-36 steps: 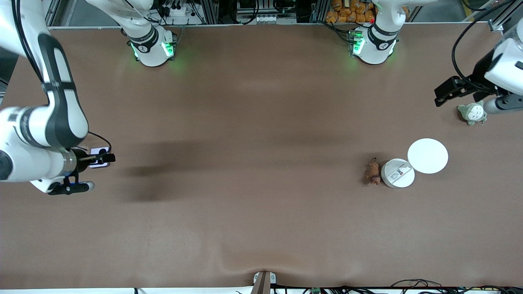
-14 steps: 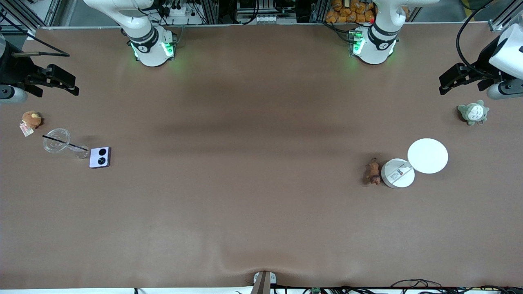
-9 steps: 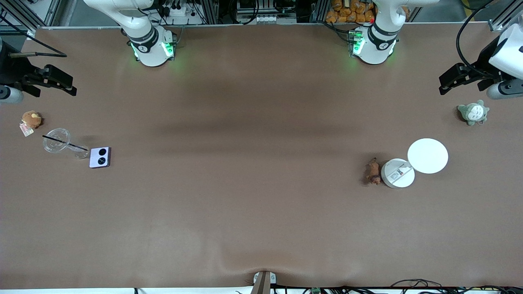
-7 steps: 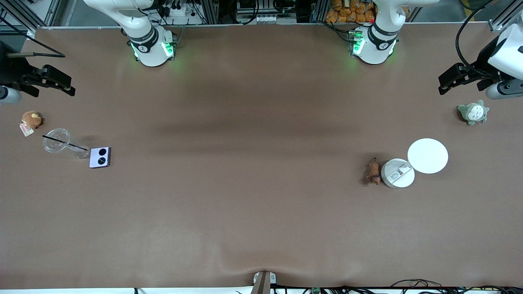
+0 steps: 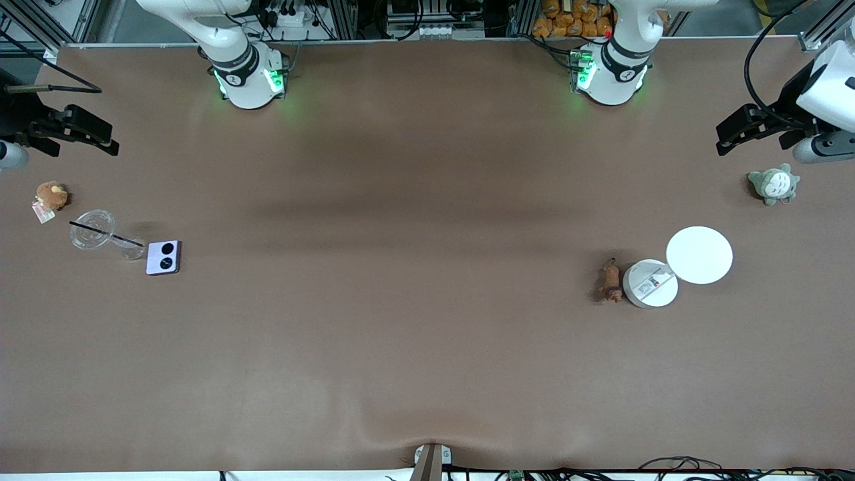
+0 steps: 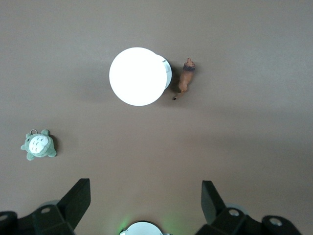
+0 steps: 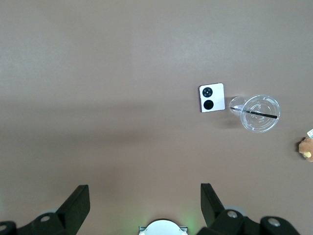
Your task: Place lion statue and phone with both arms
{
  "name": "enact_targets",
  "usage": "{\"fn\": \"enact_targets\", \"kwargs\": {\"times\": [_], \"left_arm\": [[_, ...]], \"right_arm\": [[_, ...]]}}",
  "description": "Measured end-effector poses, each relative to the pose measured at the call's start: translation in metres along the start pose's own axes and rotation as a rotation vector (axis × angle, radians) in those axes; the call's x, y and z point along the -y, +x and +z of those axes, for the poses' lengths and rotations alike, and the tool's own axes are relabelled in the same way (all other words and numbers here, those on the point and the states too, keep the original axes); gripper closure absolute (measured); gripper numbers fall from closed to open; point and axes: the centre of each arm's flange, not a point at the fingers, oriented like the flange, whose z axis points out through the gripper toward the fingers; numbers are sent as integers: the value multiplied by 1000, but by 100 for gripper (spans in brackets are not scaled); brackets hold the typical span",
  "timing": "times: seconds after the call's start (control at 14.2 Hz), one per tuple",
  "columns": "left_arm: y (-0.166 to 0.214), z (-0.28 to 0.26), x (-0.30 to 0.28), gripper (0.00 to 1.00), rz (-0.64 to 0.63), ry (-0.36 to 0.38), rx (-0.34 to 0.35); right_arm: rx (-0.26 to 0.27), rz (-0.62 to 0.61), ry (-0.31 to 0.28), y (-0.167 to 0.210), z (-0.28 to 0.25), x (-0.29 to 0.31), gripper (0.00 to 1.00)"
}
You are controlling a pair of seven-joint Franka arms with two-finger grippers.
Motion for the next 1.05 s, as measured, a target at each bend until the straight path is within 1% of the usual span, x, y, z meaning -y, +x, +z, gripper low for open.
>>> {"fn": "enact_targets", "kwargs": {"times": [1.05], "left_arm": [[3, 0, 5, 0, -10, -1, 0]], "right_arm": [[3, -6, 1, 0, 0, 3, 0]]}}
